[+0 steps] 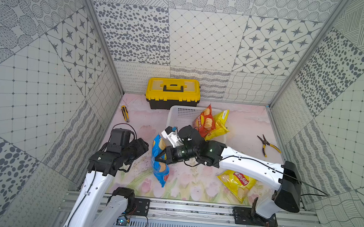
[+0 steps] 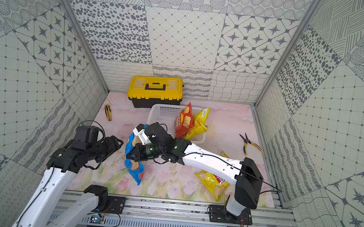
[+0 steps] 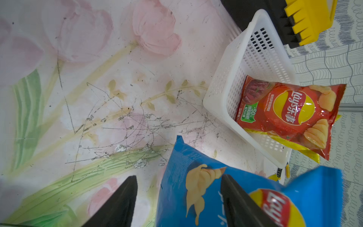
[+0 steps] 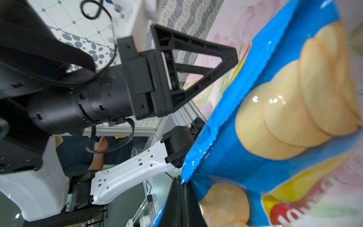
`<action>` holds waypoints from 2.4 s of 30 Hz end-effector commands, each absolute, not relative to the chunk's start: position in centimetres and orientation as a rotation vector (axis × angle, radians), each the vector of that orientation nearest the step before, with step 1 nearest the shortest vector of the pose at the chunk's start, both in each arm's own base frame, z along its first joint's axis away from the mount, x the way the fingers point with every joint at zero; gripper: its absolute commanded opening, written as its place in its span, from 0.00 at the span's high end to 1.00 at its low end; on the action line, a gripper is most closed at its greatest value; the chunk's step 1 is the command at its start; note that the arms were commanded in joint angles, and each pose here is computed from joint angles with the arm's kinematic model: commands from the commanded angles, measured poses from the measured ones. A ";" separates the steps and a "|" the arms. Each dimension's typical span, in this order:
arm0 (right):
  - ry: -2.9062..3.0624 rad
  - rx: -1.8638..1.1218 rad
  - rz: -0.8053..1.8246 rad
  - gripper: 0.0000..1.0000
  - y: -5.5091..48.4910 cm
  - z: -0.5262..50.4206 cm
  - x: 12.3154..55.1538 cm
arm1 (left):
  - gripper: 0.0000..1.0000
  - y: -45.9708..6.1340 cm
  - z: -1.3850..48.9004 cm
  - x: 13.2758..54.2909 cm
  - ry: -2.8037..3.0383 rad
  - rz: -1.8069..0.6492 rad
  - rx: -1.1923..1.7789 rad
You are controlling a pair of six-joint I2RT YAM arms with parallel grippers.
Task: Put the potato chips into the basket
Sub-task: Pick up the potato chip from the center of the board, then place the potato chip in the basket.
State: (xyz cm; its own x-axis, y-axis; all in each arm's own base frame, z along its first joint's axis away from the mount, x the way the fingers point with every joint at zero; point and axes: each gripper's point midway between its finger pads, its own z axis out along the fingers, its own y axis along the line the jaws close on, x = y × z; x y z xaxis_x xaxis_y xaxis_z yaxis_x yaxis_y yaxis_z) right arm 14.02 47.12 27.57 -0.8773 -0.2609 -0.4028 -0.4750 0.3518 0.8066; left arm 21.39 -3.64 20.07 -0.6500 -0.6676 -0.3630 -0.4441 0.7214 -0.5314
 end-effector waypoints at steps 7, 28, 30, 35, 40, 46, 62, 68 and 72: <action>2.193 -0.633 1.608 1.00 44.6 36.4 17.4 | 0.28 -3.9 21.3 20.5 2.367 -0.584 -0.871; 2.079 -0.492 1.544 1.00 40.3 41.0 32.8 | 0.33 -11.5 25.1 33.8 2.381 -0.819 -0.696; 2.101 -0.475 1.536 1.00 40.0 39.9 34.0 | 0.33 -12.0 24.6 35.2 2.391 -0.821 -0.695; 2.192 -0.403 1.478 1.00 38.6 35.6 36.5 | 0.34 -13.6 23.1 38.5 2.434 -0.810 -0.667; 2.271 -0.374 1.422 1.00 37.4 31.6 37.3 | 0.35 -15.9 20.5 41.2 2.505 -0.803 -0.635; 2.359 -0.292 1.381 1.00 34.7 27.3 38.6 | 0.36 -19.1 16.4 43.0 2.615 -0.786 -0.579; 2.353 -0.245 1.292 1.00 31.0 26.9 38.8 | 0.37 -24.0 11.6 44.1 2.737 -0.733 -0.499; 2.343 -0.236 1.295 0.89 30.8 27.5 38.6 | 0.37 -23.5 12.4 43.8 2.718 -0.709 -0.489; 2.304 -0.224 1.268 0.65 30.2 29.2 38.3 | 0.37 -23.4 12.7 43.6 2.711 -0.716 -0.487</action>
